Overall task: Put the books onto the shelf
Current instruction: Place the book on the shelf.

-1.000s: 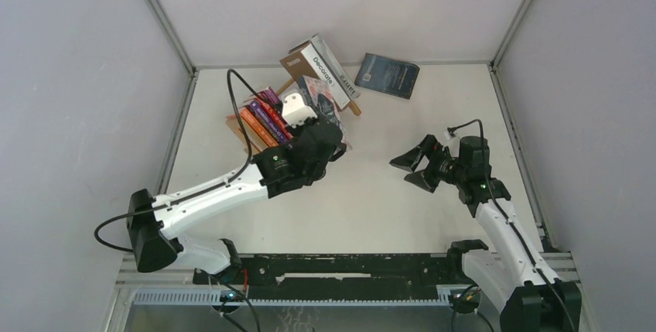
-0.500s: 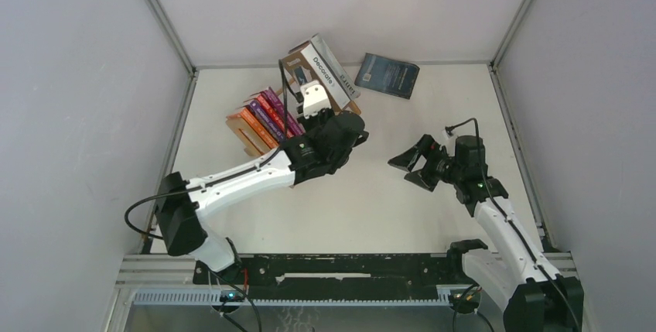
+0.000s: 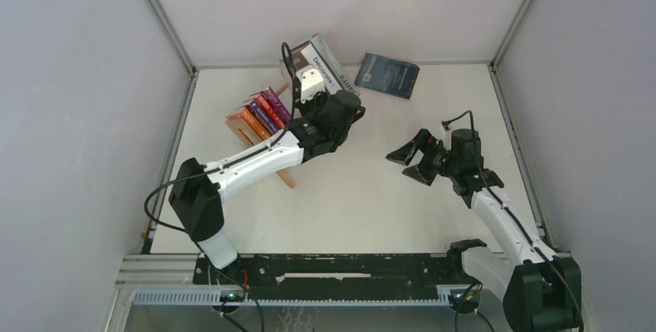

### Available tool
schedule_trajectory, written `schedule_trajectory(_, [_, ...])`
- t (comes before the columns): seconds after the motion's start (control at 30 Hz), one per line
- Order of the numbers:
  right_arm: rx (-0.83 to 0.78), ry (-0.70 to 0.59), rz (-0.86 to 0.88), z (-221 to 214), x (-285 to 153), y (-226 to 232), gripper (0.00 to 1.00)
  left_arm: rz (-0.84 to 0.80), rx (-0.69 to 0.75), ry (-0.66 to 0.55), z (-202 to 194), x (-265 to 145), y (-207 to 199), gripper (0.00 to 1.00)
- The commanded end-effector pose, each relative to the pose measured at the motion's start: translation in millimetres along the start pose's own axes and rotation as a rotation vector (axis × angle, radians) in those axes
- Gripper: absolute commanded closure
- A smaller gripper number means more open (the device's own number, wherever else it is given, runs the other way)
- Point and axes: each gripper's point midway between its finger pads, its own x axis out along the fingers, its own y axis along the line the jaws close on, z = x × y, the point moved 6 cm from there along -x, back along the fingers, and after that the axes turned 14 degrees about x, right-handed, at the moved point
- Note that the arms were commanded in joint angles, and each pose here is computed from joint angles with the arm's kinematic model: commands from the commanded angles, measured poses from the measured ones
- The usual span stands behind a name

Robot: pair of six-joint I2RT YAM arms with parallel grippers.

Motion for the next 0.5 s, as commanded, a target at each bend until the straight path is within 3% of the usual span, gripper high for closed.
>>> schedule_trajectory(0.0, [-0.09,-0.044,0.081,13.0,0.1,29.6,0.0,0.059,-0.137,-0.036,27.4,15.1,-1.8,1.0])
schedule_trajectory(0.47, [-0.096,-0.012,0.064,19.1,24.4,30.1,0.0,0.155,-0.094,-0.006,-16.8,62.7,-9.0,1.0])
